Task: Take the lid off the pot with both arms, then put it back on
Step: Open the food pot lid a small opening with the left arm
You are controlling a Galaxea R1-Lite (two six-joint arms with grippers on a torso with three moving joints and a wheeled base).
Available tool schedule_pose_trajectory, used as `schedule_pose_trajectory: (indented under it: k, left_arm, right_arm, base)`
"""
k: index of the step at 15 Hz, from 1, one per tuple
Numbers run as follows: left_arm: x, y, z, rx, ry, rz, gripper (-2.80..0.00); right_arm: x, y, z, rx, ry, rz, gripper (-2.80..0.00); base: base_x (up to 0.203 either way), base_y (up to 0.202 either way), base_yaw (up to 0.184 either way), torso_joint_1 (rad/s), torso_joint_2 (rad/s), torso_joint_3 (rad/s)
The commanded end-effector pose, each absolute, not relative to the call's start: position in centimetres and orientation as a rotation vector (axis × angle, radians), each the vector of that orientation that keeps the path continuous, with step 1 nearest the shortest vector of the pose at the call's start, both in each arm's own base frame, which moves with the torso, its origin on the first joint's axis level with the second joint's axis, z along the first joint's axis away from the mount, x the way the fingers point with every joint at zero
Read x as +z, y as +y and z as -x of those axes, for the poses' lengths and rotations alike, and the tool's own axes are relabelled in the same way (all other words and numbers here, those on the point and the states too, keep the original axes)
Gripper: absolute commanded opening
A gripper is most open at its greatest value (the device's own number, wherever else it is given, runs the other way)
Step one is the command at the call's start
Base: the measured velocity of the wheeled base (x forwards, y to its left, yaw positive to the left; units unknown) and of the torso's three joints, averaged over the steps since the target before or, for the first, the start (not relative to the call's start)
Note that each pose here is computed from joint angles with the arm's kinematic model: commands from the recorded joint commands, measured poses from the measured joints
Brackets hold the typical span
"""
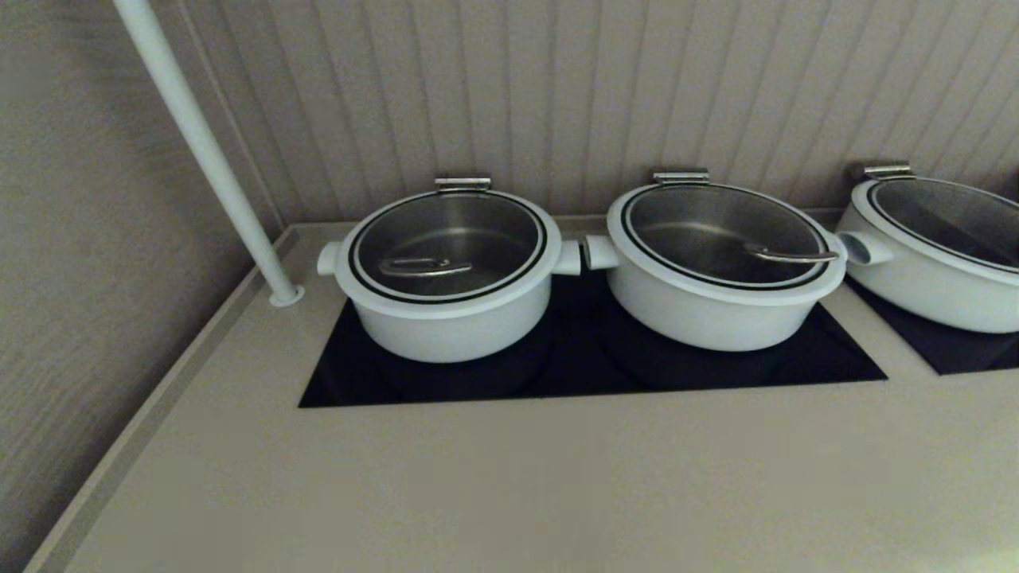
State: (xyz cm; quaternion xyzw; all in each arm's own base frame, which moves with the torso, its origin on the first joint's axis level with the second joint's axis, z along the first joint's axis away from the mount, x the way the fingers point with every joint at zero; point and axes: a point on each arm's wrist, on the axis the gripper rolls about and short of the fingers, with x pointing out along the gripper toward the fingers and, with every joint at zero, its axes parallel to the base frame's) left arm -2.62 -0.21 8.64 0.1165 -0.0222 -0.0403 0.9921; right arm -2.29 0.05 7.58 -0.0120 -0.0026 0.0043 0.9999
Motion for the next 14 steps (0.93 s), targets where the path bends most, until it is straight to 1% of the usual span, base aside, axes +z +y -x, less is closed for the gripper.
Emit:
schedule_pose_trajectory:
  k: [1,5,7,10,14]
  left_arm:
    - [10.5,-0.3,3.0,-0.135,-0.091,-0.24,-2.8]
    - [15.3,-0.6,2.4,-0.24,-0.103,-0.247,-2.8]
    - [16.9,-0.8,1.9,-0.341,-0.098,-0.247,-2.8]
    - [18.0,-1.0,0.7,-0.428,-0.057,-0.239,-2.8]
    - [18.1,-1.0,-0.9,-0.448,0.025,-0.224,-2.8]
  right_arm:
    - [7.6,0.0,2.3,0.009,-0.005,0.025,-2.8]
    - [7.6,0.0,2.3,0.009,-0.004,0.023,-2.8]
    - [7.6,0.0,2.3,0.009,-0.005,0.025,-2.8]
    - [7.6,0.0,2.3,0.009,-0.005,0.025,-2.8]
    - [7.6,0.0,2.3,0.009,-0.004,0.025,-2.8]
  base:
    - [0.0,0.0,0.0,0.0,0.0,0.0]
    - [0.0,0.0,0.0,0.0,0.0,0.0]
    - [0.0,0.0,0.0,0.0,0.0,0.0]
    - [0.0,0.0,0.0,0.0,0.0,0.0]
    - [0.0,0.0,0.0,0.0,0.0,0.0]
